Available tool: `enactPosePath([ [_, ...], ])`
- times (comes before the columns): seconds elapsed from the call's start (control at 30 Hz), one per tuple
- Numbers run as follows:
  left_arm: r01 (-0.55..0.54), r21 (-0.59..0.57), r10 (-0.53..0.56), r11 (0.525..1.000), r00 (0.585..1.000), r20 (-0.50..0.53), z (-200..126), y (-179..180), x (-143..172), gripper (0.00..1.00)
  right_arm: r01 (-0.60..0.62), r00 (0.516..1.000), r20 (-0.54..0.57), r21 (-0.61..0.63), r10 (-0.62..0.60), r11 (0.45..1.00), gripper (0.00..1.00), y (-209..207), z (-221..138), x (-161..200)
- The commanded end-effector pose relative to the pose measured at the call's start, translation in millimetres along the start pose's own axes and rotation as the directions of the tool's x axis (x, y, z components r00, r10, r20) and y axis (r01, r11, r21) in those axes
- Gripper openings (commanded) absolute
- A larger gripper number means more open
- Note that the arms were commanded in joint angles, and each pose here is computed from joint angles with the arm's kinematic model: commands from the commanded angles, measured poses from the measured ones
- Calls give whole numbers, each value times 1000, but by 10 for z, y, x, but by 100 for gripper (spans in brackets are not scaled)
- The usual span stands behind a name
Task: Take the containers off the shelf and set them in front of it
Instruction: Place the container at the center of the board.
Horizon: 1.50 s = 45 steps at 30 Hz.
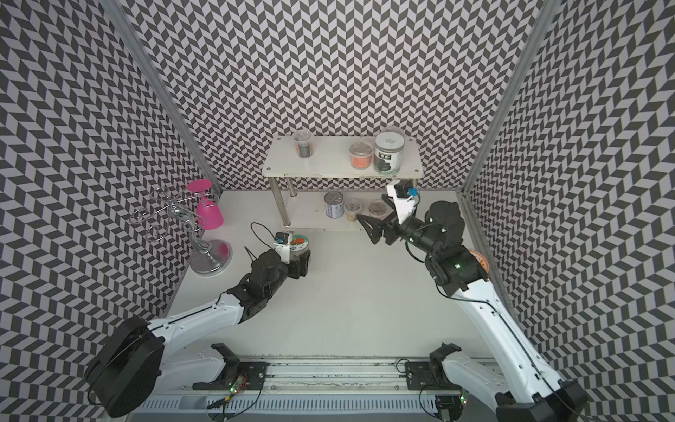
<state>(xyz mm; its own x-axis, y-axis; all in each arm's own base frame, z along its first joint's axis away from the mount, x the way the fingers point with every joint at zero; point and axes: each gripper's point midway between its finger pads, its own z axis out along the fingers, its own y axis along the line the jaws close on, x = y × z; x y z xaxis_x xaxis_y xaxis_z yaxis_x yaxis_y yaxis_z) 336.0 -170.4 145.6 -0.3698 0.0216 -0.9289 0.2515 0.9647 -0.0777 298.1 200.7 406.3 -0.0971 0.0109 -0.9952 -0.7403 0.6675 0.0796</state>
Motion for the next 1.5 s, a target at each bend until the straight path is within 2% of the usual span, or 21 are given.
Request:
enactPosePath([
  [0.0, 57, -28, -53, 998, 993, 104, 60, 116, -97, 81, 31, 998, 63, -1, -31, 1000, 100, 32, -44, -171],
  [0.17, 46, -53, -43, 998, 997, 58, 160, 230, 144, 81, 32, 998, 57, 5, -32, 999, 99, 16, -31, -145],
  [0.57, 42, -65, -43, 997, 999, -13, 287, 262, 418, 85, 27, 999, 47, -5, -27, 1000, 100, 8, 10, -84],
  [0.8, 43, -80, -46, 996, 999, -26, 256, 280, 482, 95, 34, 998, 46, -1, -33, 999, 100, 9, -5, -73],
  [0.9, 34, -93, -36, 995, 999, -13, 217, 286, 410, 100, 35, 999, 40, -3, -35, 999, 100, 15, -5, -61],
  [1.1, 45, -145, -41, 988, 999, 32, 79, 387, 197, 100, 37, 998, 42, 6, -38, 999, 100, -7, -7, -60],
  [1.27, 52, -141, -46, 989, 998, 44, -104, 389, -31, 100, 37, 998, 46, 37, -39, 999, 100, -71, -4, -71],
  [1.37, 68, -106, -60, 992, 995, 78, -297, 341, -326, 100, 37, 998, 48, 54, -40, 998, 100, -103, -12, -84],
  [1.47, 45, -58, -37, 997, 989, 142, -482, 256, -768, 100, 38, 998, 51, 62, -41, 997, 100, -120, -17, -99],
])
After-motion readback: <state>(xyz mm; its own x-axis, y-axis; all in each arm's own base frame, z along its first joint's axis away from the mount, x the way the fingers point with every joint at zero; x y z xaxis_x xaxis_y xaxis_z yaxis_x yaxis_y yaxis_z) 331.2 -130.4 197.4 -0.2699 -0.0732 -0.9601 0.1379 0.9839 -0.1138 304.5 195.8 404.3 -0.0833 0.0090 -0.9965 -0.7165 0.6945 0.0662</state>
